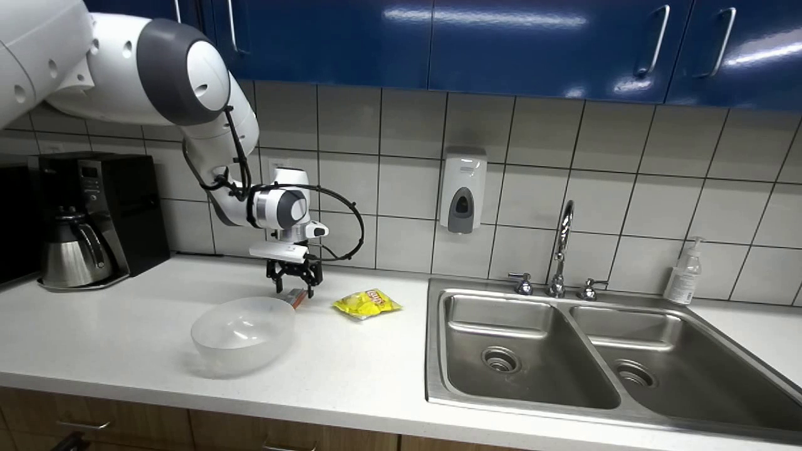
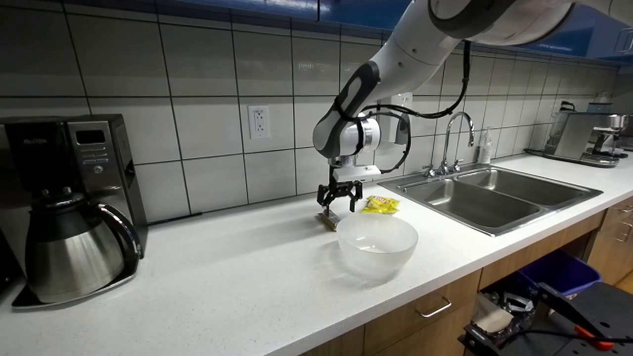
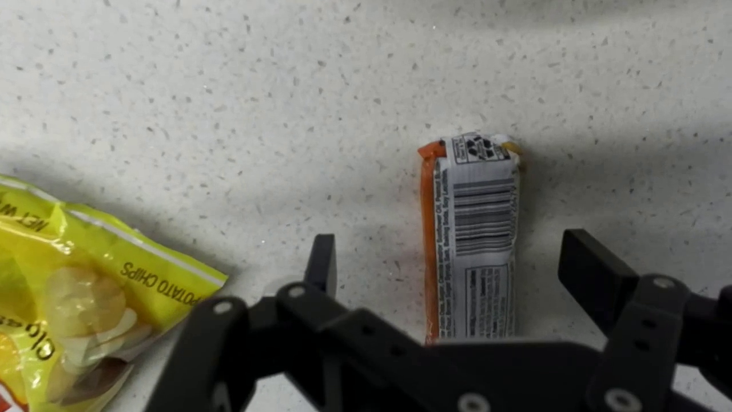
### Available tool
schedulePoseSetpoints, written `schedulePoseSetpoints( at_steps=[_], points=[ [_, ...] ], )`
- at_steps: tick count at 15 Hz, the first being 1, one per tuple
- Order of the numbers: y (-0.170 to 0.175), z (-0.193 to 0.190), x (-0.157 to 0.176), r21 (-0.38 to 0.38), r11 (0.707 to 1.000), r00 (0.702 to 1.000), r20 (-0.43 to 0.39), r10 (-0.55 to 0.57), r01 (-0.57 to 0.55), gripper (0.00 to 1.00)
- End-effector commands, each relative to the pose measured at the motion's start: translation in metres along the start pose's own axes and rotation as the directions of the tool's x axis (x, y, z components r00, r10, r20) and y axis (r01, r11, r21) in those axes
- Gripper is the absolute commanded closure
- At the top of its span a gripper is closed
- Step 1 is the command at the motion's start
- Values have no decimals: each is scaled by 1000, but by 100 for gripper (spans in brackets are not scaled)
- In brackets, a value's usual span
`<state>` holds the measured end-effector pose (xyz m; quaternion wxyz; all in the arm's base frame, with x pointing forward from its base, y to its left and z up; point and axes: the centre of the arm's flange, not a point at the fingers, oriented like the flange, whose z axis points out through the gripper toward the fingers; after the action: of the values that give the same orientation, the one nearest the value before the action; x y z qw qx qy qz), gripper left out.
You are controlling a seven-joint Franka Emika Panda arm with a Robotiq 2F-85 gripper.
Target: Pick up the white and yellow rectangular packet and put it in the clear bowl
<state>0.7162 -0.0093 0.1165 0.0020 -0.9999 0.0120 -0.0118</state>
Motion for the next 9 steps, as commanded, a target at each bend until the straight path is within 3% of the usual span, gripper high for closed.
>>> schedulePoseSetpoints(
  at_steps=[1,9],
  points=[
    [-5,7,21,15,999,999,-4,44,-44,0],
    [-6,17,29,20,998,998,-9,63,-62,0]
  ],
)
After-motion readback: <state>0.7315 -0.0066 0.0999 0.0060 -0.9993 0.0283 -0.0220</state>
